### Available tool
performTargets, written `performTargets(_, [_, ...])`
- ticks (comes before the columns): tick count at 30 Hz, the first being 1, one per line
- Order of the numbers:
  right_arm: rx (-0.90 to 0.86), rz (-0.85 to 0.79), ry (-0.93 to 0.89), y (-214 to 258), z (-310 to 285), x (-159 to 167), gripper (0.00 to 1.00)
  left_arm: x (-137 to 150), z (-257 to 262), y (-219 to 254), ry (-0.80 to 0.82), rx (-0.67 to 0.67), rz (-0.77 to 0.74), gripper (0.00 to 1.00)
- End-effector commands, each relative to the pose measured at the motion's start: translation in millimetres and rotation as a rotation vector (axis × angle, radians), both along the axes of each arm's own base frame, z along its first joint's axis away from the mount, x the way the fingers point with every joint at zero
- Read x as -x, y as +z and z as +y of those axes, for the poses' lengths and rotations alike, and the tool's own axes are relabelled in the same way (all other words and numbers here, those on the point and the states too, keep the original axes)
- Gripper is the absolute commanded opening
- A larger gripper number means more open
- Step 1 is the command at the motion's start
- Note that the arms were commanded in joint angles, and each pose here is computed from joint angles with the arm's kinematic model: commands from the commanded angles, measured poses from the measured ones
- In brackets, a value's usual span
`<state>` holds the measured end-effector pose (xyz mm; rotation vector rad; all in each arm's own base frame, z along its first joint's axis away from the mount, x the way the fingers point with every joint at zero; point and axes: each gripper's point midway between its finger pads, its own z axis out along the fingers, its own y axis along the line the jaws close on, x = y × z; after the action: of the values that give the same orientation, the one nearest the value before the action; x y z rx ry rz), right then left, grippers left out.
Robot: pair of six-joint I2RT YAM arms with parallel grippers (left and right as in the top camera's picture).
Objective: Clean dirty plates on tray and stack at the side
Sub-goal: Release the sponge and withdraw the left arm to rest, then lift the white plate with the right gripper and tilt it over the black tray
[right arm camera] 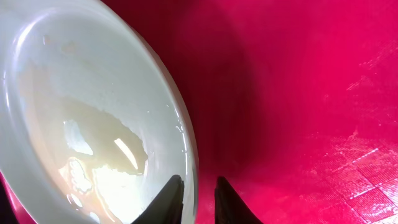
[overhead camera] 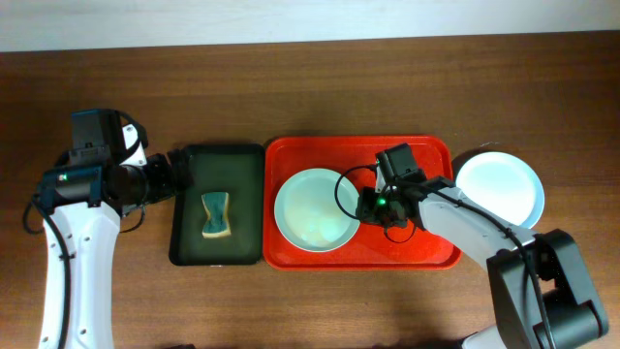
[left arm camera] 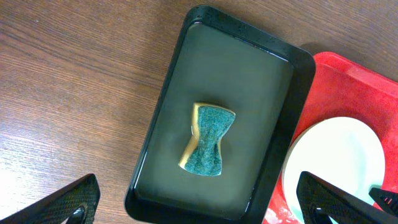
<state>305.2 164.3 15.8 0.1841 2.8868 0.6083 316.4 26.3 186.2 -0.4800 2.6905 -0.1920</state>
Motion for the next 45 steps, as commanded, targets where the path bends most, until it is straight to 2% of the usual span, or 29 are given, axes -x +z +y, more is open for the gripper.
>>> performTargets(1, [0.009,0.044,0.004,-14.2,0.8,6.8,0.19,0.0,-0.2,3.9,0.006,0.007,-0.011,0.99])
performTargets(3, [0.015,0.061,0.004,-20.3,0.1,8.7,0.18,0.0,-0.2,3.9,0.006,0.007,-0.011,0.99])
performTargets(6, [0.016,0.064,0.004,-22.0,0.1,8.8,0.04,0.0,-0.2,3.9,0.006,0.007,-0.011,0.99])
performTargets(12, [0.017,0.065,0.004,-22.1,0.1,8.9,0.04,0.0,-0.2,3.9,0.006,0.007,-0.011,0.99])
performTargets(15, [0.017,0.064,0.004,-22.1,0.0,8.8,0.09,0.0,-0.2,3.9,0.006,0.007,-0.011,0.99])
performTargets(17, [0.015,0.06,0.004,-20.9,0.4,8.0,0.04,0.0,-0.2,3.9,0.006,0.007,-0.011,0.99])
performTargets(22, [-0.028,-0.059,0.003,45.0,9.4,-18.3,0.04,0.0,-0.2,3.9,0.006,0.007,-0.011,0.99])
performTargets(25, [-0.034,-0.073,0.004,77.3,13.0,-26.9,0.04,0.0,-0.2,3.9,0.006,0.007,-0.011,0.99])
performTargets(28, [-0.046,-0.118,0.004,103.4,19.4,-40.5,0.04,0.0,-0.2,3.9,0.006,0.007,-0.011,0.99])
performTargets(31, [0.022,-0.163,-0.073,109.0,22.3,-49.1,0.04,0.0,-0.2,3.9,0.006,0.007,-0.011,0.99])
performTargets(35, [0.069,-0.266,-0.083,115.2,60.0,-46.7,0.04,0.0,-0.2,3.9,0.006,0.007,-0.011,0.99])
performTargets(39, [0.116,-0.368,-0.021,117.9,102.4,-30.2,0.04,0.0,-0.2,3.9,0.006,0.007,-0.011,0.99])
performTargets(45, [0.131,-0.425,0.048,118.7,136.3,-7.7,0.04,0.0,-0.2,3.9,0.006,0.007,-0.011,0.99])
